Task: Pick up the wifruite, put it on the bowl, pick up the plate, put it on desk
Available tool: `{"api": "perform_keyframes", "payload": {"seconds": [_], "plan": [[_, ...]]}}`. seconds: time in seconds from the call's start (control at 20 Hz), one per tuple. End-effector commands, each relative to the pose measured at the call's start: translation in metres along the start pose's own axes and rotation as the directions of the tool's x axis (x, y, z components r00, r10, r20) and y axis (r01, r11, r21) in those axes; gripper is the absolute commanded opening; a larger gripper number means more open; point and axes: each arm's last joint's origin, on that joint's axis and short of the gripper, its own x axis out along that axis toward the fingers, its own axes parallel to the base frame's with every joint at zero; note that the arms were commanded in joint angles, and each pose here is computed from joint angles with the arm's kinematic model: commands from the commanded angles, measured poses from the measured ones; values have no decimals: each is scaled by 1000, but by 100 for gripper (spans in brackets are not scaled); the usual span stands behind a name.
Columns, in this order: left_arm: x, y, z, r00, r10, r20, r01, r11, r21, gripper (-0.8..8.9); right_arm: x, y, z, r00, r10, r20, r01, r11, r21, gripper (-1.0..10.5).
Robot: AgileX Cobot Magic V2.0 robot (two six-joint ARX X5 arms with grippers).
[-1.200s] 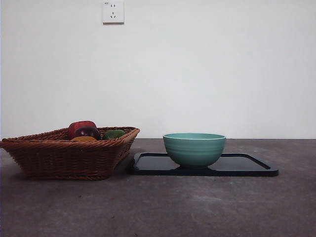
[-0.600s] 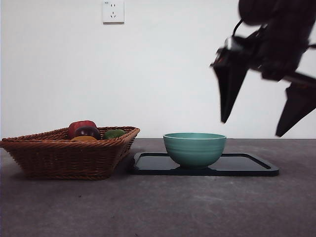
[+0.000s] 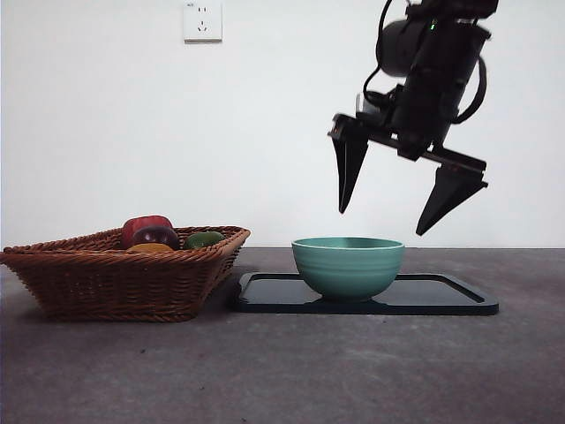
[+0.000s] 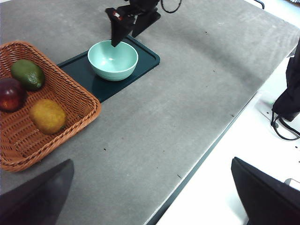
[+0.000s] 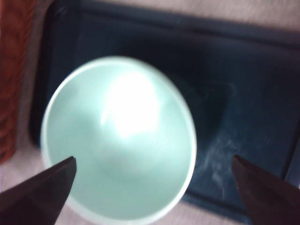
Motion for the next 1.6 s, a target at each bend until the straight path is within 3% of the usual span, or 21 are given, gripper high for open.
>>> {"api": "perform_keyframes", "payload": {"seconds": [0.05,0.2,0.35,0.65,1.0,1.2,1.3,1.6], "plan": [[-2,-1,3,1000,-11,20,11,1000,19,656,15,-1,8,1000,-6,-24,6,1000,13,540],[-2,-1,3,1000,-11,20,11,1000,19,657,30,-5,8,998,-14,-61,15,1000,22,489],[-2,-1,3,1000,-11,20,10,1000,18,657,37,-7,6,995,-23,-93,26,999,28,295],[-2,-1,3,1000,-12,16,11,1000,17,657,38,-8,5,995,-33,-98,36,999,25,16],[-2,-1,3,1000,-11,16,11,1000,17,657,19,-7,7,997,-60,-55,61,998,17,9],[-2,-1,3,1000,-11,16,11,1000,17,656,-17,-2,-5,992,-101,-73,97,994,-59,9],[-2,-1,3,1000,-11,16,11,1000,17,657,-38,4,-14,989,-135,-65,128,987,-98,9],[-2,-1,3,1000,-11,16,11,1000,17,657,-82,26,-76,996,-86,-35,78,978,-191,9]]}}
